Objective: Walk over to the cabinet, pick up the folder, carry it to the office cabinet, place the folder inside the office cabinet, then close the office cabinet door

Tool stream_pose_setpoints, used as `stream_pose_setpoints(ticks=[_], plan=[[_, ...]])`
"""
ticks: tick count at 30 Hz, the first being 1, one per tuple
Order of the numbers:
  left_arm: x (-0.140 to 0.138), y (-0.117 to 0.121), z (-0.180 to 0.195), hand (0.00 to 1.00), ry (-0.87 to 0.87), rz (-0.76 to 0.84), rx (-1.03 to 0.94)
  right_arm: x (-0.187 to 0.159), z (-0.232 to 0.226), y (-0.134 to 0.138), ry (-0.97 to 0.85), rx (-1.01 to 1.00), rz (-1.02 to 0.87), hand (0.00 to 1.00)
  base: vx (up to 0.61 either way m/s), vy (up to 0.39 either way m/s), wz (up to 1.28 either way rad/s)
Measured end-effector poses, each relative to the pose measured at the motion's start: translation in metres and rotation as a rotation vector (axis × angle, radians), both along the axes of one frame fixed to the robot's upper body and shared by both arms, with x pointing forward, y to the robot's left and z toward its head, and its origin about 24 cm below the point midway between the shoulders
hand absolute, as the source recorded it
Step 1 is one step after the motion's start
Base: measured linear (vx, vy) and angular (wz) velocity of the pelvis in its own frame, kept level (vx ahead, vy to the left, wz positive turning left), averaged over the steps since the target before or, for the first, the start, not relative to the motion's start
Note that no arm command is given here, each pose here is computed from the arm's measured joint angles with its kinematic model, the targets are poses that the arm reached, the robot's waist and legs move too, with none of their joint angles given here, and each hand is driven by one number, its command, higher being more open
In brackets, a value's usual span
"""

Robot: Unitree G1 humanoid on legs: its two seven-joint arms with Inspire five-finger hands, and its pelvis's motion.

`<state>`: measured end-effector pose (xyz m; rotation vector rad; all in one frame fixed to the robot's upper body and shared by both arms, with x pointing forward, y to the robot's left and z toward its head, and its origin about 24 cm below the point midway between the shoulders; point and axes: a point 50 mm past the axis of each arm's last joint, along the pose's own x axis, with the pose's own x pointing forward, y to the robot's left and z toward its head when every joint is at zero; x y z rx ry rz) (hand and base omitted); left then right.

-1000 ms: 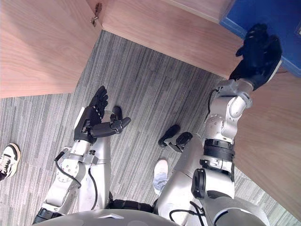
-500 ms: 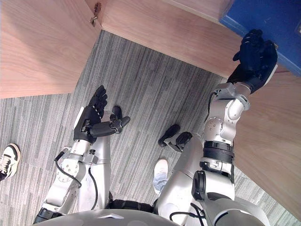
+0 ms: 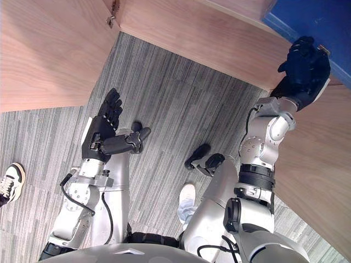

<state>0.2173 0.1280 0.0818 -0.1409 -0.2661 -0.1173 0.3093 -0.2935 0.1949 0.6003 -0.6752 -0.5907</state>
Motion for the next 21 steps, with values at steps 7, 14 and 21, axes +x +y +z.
stream_pose_setpoints(ticks=[7, 14, 21], plan=[[-0.001, -0.007, 0.006, 1.00, -0.026, -0.027, -0.018, 0.001, 0.038, -0.023, -0.047, -0.035, -0.060, 0.00, 0.00, 0.000, 0.03], [-0.001, -0.010, 0.006, 1.00, -0.019, -0.044, -0.056, 0.000, 0.083, -0.044, -0.109, -0.069, -0.098, 0.00, -0.01, -0.002, 0.06], [-0.002, -0.015, 0.006, 1.00, -0.015, -0.067, -0.064, 0.003, 0.087, -0.052, -0.101, -0.041, -0.094, 0.00, 0.00, -0.002, 0.02]])
